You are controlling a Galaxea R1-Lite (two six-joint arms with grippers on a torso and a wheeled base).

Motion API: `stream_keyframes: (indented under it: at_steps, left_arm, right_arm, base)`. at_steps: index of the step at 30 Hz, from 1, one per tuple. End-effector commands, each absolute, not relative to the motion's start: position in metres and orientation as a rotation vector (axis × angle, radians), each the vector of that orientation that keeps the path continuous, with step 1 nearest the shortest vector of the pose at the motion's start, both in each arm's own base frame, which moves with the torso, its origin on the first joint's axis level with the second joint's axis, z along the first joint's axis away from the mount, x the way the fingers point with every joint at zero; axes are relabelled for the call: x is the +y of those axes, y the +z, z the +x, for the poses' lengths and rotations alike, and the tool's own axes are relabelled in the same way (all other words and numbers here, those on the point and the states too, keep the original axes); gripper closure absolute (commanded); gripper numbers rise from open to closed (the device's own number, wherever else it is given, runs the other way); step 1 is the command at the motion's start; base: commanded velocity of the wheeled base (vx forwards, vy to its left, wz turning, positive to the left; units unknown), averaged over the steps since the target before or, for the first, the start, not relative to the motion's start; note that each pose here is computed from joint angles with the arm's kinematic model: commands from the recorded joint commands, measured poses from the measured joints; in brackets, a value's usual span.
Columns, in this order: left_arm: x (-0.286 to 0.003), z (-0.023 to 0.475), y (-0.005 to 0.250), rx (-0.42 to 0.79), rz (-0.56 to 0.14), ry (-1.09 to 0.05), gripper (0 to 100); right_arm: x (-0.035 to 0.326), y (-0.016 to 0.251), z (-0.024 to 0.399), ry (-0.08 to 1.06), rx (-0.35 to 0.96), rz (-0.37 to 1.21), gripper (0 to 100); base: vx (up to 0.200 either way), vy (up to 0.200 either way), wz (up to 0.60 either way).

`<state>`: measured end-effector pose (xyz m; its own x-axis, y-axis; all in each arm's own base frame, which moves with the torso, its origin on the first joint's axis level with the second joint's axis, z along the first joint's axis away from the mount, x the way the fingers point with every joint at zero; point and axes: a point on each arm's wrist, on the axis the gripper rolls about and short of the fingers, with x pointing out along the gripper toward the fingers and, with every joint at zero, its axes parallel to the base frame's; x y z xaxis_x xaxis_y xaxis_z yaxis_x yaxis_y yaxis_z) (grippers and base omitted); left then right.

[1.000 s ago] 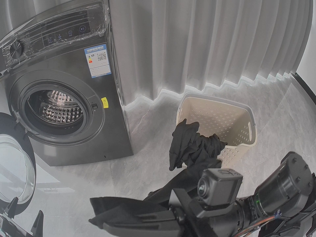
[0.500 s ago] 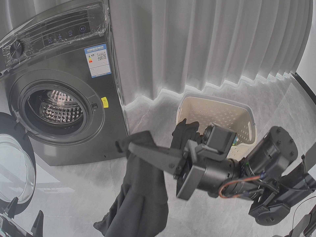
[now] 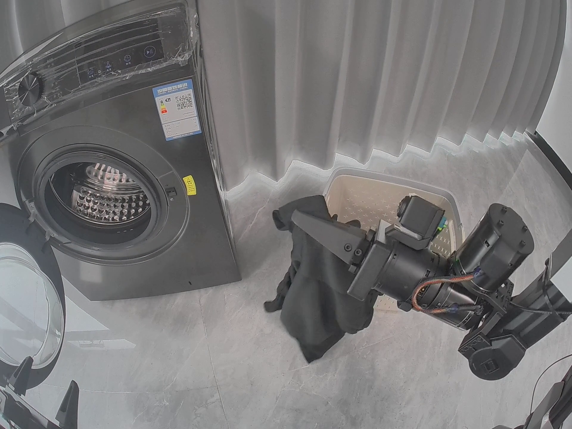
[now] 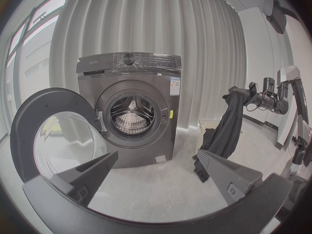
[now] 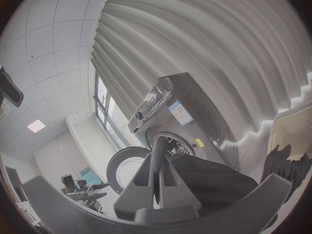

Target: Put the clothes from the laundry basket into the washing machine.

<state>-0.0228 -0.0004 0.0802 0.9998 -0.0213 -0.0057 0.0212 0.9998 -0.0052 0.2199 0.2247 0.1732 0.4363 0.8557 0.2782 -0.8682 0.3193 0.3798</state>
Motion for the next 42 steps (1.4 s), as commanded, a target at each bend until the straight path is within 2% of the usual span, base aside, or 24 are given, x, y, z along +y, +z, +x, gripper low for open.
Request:
stream_keyframes:
  at_steps: [1,5,14,29,35,42]
  left_arm:
    - [-0.0004,-0.0228,0.0749,0.006,-0.006,-0.021,0]
    - [-0.0004,-0.0228,0.0749,0.006,-0.006,-0.021,0]
    - [-0.0004,-0.0228,0.0749,0.006,-0.006,-0.021,0]
    - [-0.0004,-0.0228,0.0749,0.006,-0.006,-0.021,0]
    - [-0.0004,-0.0228,0.0749,0.006,-0.005,-0.021,0]
    - [-0.0004,-0.0228,0.0749,0.006,-0.005,-0.020,0]
  right_arm:
    - [0.2210,0.1702,0.2215,1.096,-0.025,0.514,100]
    - [0.2212,0.1699,0.2227,1.085,-0.029,0.514,100]
    - [0.2241,0.1706,0.2202,1.095,-0.053,0.475,100]
    - [0.2233,0.1684,0.2201,1.092,-0.043,0.474,100]
    - [0.2235,0.1681,0.2197,1.088,-0.043,0.474,100]
    - [0.2226,0.1658,0.2167,1.090,-0.031,0.468,100]
  base:
    - [0.000,0.000,0.00]
    - [0.000,0.000,0.00]
    - [0.000,0.000,0.60]
    - [0.000,0.000,0.00]
    - [0.000,0.000,0.60]
    - [0.000,0.000,0.00]
